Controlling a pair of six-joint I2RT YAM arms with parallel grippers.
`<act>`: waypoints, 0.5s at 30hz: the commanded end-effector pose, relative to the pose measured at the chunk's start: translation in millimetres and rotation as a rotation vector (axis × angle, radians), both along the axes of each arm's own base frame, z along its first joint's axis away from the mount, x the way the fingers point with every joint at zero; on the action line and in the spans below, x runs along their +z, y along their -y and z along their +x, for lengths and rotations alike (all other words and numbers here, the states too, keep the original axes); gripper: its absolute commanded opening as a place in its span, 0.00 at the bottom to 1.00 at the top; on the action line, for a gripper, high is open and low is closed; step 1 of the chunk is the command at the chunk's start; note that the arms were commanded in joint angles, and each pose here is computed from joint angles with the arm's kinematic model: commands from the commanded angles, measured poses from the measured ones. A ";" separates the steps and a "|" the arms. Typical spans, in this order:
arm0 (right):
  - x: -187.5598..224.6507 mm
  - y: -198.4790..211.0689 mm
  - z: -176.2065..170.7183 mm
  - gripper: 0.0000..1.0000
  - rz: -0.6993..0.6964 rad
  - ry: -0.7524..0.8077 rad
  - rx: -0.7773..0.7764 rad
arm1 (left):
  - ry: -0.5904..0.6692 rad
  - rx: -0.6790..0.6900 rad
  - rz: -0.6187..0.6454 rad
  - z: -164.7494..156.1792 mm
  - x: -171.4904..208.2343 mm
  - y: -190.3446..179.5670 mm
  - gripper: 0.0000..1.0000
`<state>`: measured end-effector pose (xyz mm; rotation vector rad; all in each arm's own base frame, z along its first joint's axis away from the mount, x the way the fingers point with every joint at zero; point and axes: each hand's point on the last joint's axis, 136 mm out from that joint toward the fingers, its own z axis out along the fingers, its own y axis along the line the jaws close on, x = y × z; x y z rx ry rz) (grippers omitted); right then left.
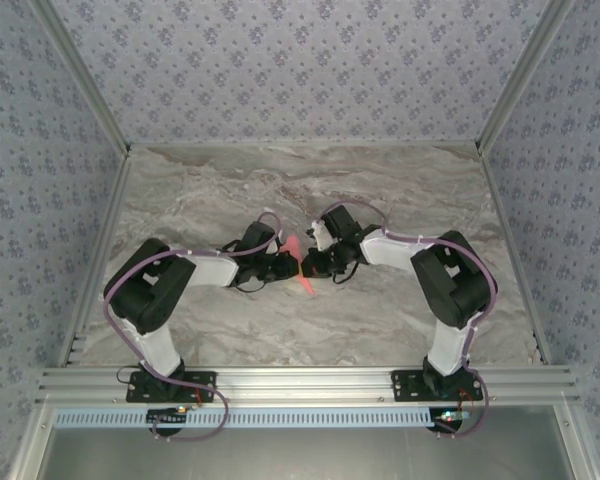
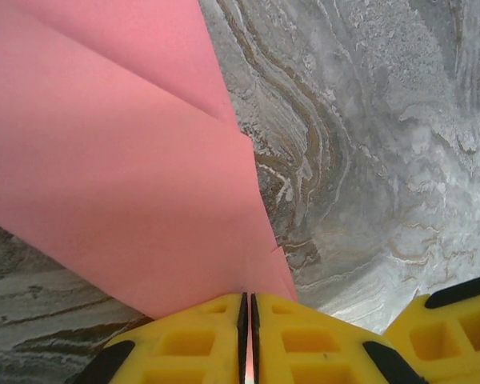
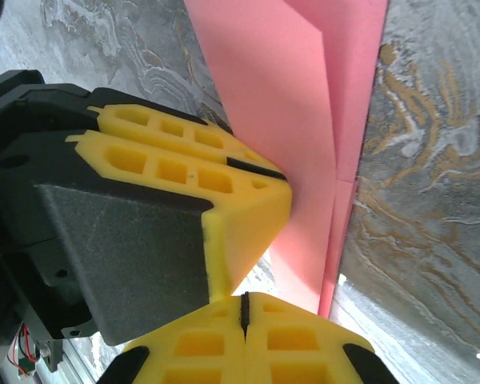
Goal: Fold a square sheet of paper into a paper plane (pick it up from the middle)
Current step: Fold the wing for the fifth time at the center of the table.
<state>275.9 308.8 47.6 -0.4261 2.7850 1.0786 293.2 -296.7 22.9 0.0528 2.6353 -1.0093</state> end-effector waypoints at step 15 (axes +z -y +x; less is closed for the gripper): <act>-49.5 20.0 -31.9 0.00 -0.120 -0.127 0.048 | -0.036 -0.007 0.081 -0.2 -10.8 -5.5 0.12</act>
